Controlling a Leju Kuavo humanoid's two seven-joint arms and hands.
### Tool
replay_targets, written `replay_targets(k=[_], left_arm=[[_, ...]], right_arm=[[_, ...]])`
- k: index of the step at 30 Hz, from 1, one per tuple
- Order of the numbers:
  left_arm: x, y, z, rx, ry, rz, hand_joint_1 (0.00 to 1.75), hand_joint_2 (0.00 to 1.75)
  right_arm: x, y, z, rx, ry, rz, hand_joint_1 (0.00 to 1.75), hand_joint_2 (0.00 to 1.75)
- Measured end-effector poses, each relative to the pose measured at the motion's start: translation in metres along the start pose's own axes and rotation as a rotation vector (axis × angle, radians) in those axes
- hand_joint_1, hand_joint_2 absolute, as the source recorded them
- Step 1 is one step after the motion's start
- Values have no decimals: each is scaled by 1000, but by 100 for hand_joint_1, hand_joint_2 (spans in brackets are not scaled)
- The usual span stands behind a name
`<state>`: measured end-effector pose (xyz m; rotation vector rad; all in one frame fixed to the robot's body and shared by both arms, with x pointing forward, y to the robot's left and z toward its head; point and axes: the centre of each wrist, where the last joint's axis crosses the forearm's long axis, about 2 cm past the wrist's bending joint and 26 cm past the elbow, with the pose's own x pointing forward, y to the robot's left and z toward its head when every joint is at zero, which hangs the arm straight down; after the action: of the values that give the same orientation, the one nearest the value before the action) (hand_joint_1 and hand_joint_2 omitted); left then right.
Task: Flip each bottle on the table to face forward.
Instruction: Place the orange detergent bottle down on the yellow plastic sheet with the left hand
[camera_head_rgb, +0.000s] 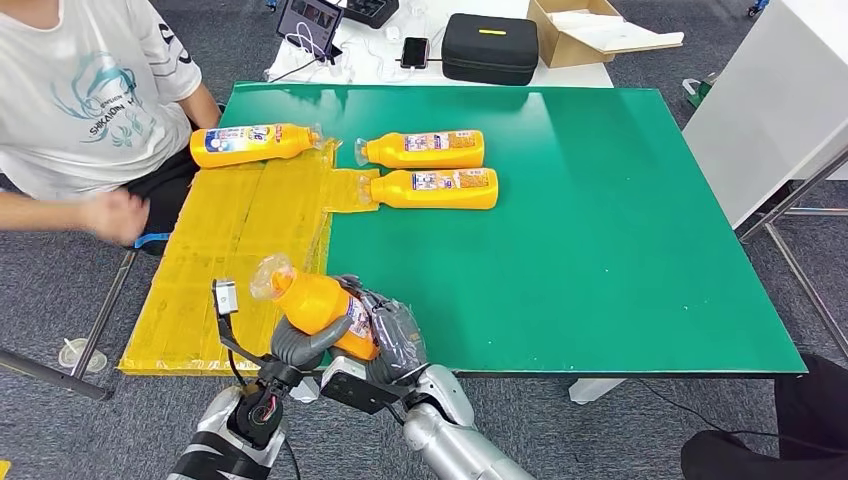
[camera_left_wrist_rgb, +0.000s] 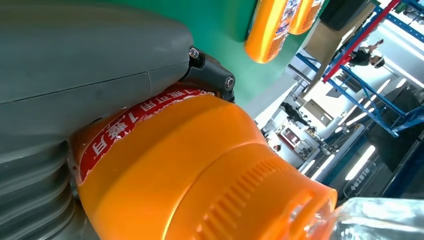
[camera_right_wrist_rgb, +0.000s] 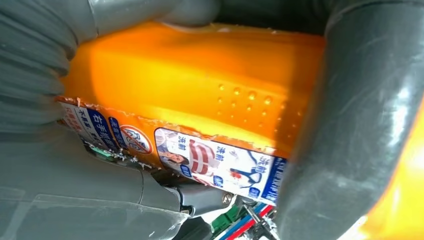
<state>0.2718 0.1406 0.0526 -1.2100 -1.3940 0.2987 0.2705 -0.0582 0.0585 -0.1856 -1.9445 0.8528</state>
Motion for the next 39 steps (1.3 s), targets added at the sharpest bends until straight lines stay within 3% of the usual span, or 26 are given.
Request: replay_targets(k=[6,12,24,26,31,36,39], left_arm=[[3,-9,-12,39,-73,-123,175,175],[20,-14,-28,78,-173,-188,175,175],[36,-9,-38,158,-270,-276,175,175],[39,-7,-40,198,-306,-414,175,175],[63,-2,-53,313,-425,-1101,175,175],[90,3,-66,349,-522,-1610,175,175],[105,13,-70,291,-518,-1901,175,175]], right_arm=[[2,-5,-5,-55,15,-23,0,0],[8,-23,-12,-165,7,-56,0,0],[10,-41,-9,-290,-28,-53,0,0],[13,-43,-8,-337,-57,-42,0,0],[28,-58,-11,-485,-154,-56,0,0],[42,-75,-17,-576,-215,-88,0,0],[47,-82,-19,-606,-243,-108,0,0]])
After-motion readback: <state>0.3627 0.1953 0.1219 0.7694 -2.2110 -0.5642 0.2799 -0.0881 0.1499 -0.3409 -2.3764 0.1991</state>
